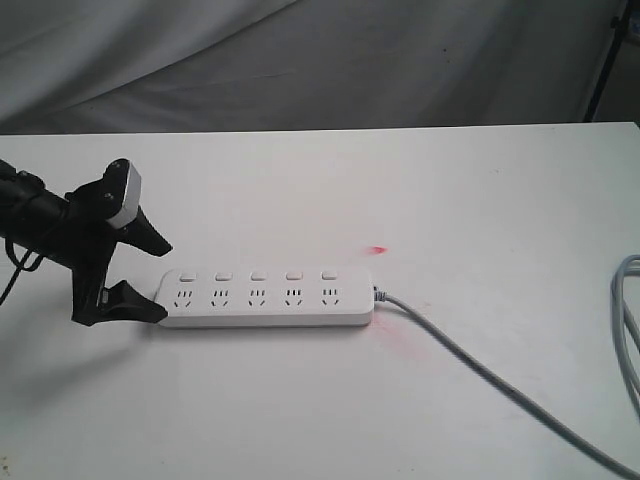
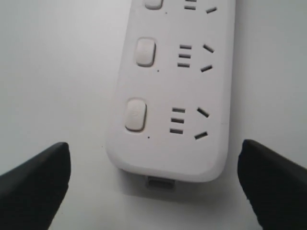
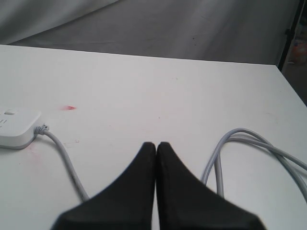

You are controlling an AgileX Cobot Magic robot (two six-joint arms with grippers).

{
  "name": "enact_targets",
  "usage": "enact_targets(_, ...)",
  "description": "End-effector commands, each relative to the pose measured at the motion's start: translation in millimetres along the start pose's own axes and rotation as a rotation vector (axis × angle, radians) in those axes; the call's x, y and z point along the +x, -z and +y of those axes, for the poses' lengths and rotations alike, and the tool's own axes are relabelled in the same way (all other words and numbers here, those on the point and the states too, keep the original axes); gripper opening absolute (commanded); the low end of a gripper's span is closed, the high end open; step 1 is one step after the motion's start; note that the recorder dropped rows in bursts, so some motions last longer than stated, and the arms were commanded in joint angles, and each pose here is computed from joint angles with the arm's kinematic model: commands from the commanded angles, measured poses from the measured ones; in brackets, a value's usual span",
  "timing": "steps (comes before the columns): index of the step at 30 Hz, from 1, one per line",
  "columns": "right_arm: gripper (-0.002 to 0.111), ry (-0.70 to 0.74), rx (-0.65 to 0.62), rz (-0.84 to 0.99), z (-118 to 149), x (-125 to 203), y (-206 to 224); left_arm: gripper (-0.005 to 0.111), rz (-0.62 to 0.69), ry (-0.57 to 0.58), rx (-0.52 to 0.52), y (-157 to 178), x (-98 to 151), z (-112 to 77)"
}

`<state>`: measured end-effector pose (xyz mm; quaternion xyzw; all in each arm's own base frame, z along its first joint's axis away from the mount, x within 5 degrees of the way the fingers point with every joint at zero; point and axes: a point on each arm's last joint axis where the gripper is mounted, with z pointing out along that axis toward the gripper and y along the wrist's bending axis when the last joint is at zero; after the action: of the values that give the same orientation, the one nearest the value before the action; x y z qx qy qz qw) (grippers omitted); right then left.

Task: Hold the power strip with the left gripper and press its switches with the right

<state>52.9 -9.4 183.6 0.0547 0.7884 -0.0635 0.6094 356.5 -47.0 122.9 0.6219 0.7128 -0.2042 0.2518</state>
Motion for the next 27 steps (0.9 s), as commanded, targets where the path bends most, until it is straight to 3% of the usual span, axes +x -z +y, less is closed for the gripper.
enact_targets(1, 0.000, -0.004, 0.000, -0.005, 0, 1, 0, 0.088, -0.025, 0.016, -0.008, -3, -4, 1.9)
enact_targets(13, 0.000, -0.006, 0.000, -0.005, 0, 1, 0, 0.088, -0.039, 0.017, 0.004, -5, -7, 0.4)
enact_targets(27, 0.000, -0.006, 0.000, -0.005, 0, 1, 0, 0.088, -0.027, 0.048, 0.037, -20, 4, 0.1)
